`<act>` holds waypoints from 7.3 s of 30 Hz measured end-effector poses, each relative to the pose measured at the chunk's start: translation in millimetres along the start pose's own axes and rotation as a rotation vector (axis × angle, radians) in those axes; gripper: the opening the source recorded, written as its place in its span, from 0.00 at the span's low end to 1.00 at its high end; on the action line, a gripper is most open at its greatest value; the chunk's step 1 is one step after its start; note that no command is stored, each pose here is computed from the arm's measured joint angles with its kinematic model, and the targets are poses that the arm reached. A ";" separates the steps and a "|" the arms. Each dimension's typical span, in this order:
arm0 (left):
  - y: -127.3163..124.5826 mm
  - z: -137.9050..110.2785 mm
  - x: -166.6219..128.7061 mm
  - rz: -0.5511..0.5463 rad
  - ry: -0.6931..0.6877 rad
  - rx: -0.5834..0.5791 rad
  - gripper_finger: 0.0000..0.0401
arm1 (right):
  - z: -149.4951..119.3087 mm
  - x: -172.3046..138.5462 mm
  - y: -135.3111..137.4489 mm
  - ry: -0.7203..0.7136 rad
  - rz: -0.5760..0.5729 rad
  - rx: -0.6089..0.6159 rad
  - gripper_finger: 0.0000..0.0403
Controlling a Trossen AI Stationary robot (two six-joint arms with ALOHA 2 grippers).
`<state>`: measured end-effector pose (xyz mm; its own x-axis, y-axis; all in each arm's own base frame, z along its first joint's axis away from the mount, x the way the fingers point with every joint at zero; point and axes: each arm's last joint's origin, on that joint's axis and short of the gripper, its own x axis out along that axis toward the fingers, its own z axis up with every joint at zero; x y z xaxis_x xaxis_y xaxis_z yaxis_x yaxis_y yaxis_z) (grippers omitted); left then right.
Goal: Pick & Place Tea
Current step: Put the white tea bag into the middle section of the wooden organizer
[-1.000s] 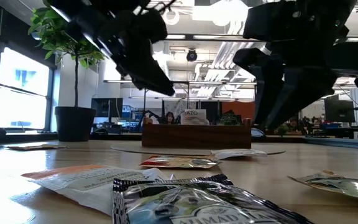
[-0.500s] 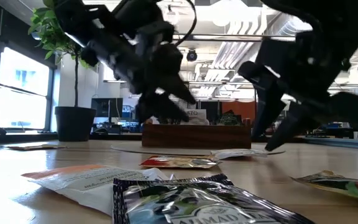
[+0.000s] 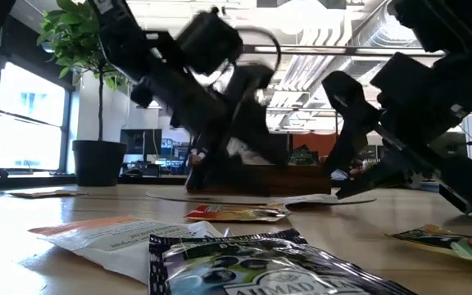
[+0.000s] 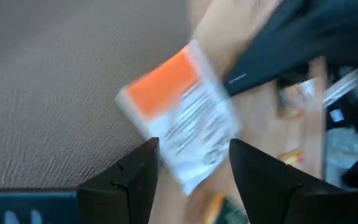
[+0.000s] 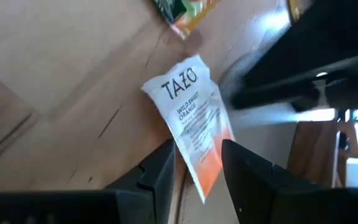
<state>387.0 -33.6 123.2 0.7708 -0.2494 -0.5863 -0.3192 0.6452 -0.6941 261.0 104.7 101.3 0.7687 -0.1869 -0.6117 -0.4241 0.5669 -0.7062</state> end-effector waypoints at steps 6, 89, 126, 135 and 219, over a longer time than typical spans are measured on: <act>-8.3 7.3 12.8 -0.060 0.047 -0.005 0.48 | 2.1 -0.2 0.1 -0.071 0.014 -0.039 0.32; -23.0 46.0 2.5 -0.013 0.175 0.011 0.48 | -11.0 0.4 -9.2 -0.003 0.055 -0.109 0.02; -72.1 102.8 -146.4 -0.260 0.019 0.398 0.48 | -26.1 8.4 -130.6 0.028 -0.548 1.348 0.01; -62.2 96.0 -145.1 -0.131 0.063 0.427 0.48 | -30.9 9.8 -137.5 0.100 -0.522 1.382 0.01; -47.6 141.0 -96.9 -0.074 -0.480 0.132 0.32 | 11.6 -31.6 -84.8 0.592 -0.931 0.266 0.01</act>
<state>405.2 61.7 271.9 0.9654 0.0423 -0.2573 -0.2053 0.7316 -0.6501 278.2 71.8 184.6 0.3545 -0.9350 -0.0102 0.3638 0.1480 -0.9196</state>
